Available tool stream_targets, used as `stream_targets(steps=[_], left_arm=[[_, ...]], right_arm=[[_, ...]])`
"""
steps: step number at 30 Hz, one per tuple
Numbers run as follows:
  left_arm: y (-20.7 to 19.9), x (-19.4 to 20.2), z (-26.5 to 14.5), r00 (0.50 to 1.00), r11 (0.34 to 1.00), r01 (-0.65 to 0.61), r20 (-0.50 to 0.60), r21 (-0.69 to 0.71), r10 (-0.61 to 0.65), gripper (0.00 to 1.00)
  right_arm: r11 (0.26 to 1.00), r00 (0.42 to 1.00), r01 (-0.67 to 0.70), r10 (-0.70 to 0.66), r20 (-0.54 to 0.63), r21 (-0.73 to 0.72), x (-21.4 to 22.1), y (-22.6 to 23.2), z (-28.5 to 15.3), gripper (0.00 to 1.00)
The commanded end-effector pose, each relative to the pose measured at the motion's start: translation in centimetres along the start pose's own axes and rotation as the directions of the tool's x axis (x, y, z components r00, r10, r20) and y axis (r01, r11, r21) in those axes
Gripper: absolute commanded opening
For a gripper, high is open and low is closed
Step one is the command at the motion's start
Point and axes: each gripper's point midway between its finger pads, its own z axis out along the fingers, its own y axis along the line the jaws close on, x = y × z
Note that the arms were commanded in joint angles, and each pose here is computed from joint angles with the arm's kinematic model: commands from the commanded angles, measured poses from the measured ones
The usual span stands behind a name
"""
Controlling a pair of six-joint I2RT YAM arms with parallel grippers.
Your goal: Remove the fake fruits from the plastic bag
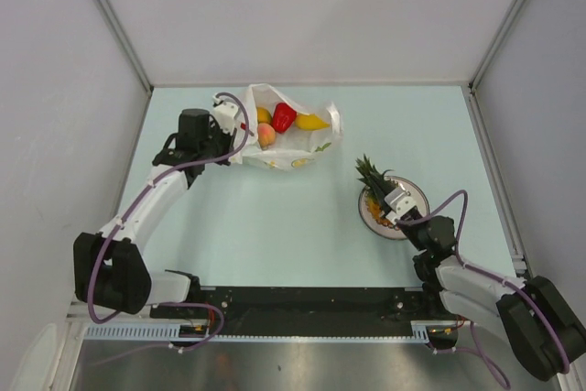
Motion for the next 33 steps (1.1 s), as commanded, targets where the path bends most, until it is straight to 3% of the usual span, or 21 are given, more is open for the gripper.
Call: stream_targets(steps=[1, 11, 24, 30, 33], left_arm=[[-0.5, -1.6, -0.7, 0.996, 1.000, 0.015, 0.090, 0.019, -0.017, 0.00], [0.6, -1.3, -0.6, 0.997, 0.999, -0.038, 0.062, -0.033, 0.040, 0.00], [0.9, -0.3, -0.8, 0.997, 0.997, -0.060, 0.051, -0.057, 0.062, 0.00], [1.3, -1.3, -1.2, 0.996, 0.995, -0.073, 0.046, -0.066, 0.076, 0.00], [1.5, -1.5, -0.6, 0.996, 0.995, -0.075, 0.044, -0.069, 0.079, 0.00]], right_arm=[[0.994, 0.991, 0.006, -0.020, 0.134, 0.107, -2.9, -2.5, -0.8, 0.00], [0.987, 0.989, -0.147, 0.148, -0.008, 0.061, 2.0, -0.5, -3.3, 0.00], [0.997, 0.998, -0.058, 0.058, -0.009, -0.054, 2.1, 1.9, -4.1, 0.00], [0.994, 0.994, 0.001, -0.012, -0.104, -0.107, 4.2, 2.5, -3.4, 0.00], [0.998, 0.987, -0.034, 0.024, -0.157, -0.061, 5.3, 2.0, -3.3, 0.00]])
